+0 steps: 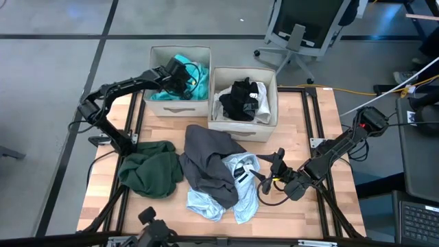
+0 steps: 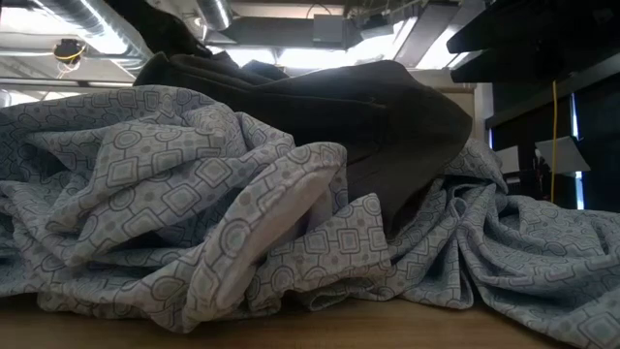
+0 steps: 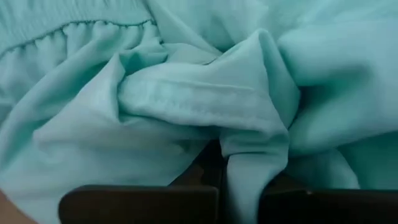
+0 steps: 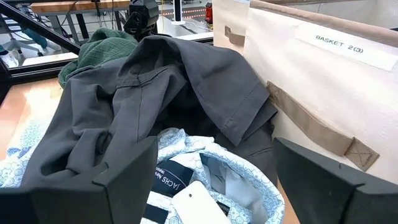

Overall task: Sort clothes
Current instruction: Put the light blue shorts into the left laundry organizer

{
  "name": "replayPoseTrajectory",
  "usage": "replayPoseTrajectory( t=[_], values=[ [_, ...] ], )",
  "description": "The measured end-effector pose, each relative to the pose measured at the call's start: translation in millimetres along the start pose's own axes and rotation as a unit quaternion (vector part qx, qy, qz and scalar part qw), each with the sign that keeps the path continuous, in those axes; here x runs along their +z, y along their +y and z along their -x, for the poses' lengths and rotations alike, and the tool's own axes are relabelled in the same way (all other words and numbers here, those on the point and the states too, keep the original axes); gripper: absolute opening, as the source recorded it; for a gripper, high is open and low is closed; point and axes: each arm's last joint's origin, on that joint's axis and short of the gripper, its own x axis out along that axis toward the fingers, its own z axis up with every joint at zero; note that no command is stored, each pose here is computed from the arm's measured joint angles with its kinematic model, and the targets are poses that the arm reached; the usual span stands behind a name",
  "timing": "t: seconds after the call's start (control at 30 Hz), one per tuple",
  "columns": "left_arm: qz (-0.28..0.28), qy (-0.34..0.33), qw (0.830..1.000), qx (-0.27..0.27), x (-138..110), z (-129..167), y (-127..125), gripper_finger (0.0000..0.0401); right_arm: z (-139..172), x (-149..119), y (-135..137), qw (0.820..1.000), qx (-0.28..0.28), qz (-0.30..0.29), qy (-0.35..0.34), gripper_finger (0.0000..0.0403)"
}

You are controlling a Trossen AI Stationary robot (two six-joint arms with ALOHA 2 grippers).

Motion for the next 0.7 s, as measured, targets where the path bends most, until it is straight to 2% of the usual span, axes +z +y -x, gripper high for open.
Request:
replayPoseTrajectory(
  t=[0.17, 0.37, 0.57, 0.7],
  values=[
    [0.042, 0.0, 0.999, 0.006, -2, -1, 7, 0.0034, 0, 0, 0, 1.0, 0.0, 0.0, 0.0, 0.0316],
    [0.046, 0.005, 0.999, 0.008, 0, 2, 10, 0.0115, 0, 0, 0, 1.0, 0.0, -0.001, 0.0, 0.0316],
    [0.057, -0.009, 0.998, -0.001, 27, 30, 20, 0.0196, 0, 0, 0, 1.0, 0.0, 0.0, 0.0, 0.0316],
    [0.056, -0.023, 0.998, 0.001, 46, 60, 28, 0.0226, 0, 0, 0, 1.0, 0.0, 0.0, 0.0, 0.0316]
  ],
)
